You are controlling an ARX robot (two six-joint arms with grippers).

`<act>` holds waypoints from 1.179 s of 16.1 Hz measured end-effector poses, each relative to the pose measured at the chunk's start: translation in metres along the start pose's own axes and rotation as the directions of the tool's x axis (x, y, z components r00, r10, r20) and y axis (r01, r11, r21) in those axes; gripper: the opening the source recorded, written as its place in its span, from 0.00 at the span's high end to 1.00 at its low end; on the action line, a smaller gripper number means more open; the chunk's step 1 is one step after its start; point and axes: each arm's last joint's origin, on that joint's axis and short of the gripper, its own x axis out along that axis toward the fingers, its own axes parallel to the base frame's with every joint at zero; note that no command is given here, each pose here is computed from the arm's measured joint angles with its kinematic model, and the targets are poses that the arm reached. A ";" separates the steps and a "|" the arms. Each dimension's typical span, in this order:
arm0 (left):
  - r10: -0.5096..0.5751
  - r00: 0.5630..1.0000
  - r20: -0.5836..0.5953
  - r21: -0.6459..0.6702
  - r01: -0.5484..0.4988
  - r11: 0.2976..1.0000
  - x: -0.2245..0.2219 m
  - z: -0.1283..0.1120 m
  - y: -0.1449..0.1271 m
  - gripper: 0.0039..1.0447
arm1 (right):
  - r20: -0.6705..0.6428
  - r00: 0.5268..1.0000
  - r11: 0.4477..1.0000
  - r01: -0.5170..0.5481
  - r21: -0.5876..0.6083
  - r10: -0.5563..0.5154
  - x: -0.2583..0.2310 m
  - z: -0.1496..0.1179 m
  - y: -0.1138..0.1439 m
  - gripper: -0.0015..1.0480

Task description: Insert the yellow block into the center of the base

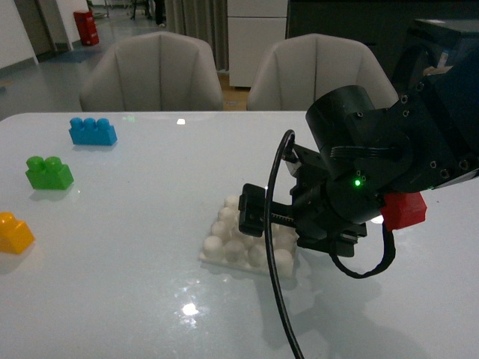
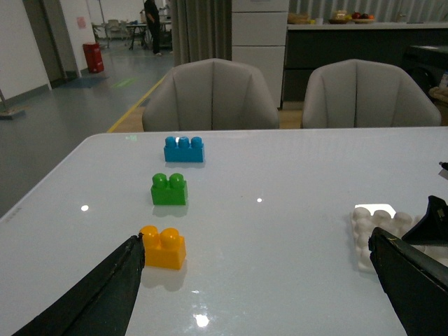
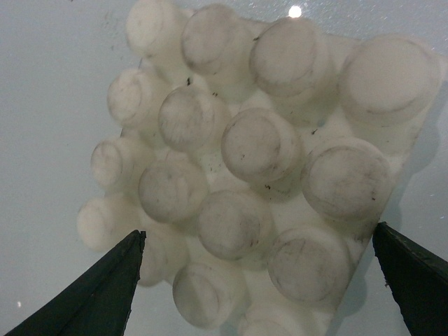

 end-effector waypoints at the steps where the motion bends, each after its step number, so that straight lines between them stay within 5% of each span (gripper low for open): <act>1: 0.000 1.000 0.000 0.000 0.000 1.000 0.000 0.000 0.000 0.06 | -0.005 1.000 1.000 -0.003 0.007 0.004 -0.001 -0.002 0.001 0.06; 6: 0.000 1.000 0.000 0.000 0.000 1.000 0.000 0.000 0.000 0.06 | 0.005 1.000 0.997 -0.012 0.079 0.011 -0.022 -0.005 -0.011 0.06; 11: 0.000 1.000 0.000 0.000 0.000 1.000 0.000 0.000 0.000 0.06 | 0.346 0.938 0.978 -0.066 0.199 -0.007 -0.134 0.047 -0.052 0.06; 12: 0.000 1.000 0.000 0.000 0.000 1.000 0.000 0.000 0.000 0.06 | 0.428 0.903 0.974 -0.066 0.215 -0.033 -0.162 0.048 -0.059 0.06; 14: 0.000 1.000 0.000 0.000 0.000 1.000 0.000 0.000 0.000 0.06 | 0.657 0.753 0.984 -0.085 0.157 -0.040 -0.235 0.034 -0.044 0.07; 15: 0.000 1.000 0.000 0.000 0.000 1.000 0.000 0.000 0.000 0.06 | 0.815 0.577 0.998 0.011 0.063 -0.058 -0.258 0.021 -0.034 0.16; 16: 0.000 1.000 0.000 0.000 0.000 1.000 0.000 0.000 0.000 0.06 | 0.886 0.458 0.991 0.137 0.006 -0.069 -0.275 -0.005 -0.027 0.27; 19: 0.000 1.000 0.000 0.000 0.000 1.000 0.000 0.000 0.000 0.06 | 0.918 0.389 0.936 0.345 -0.069 -0.075 -0.285 -0.079 -0.034 0.53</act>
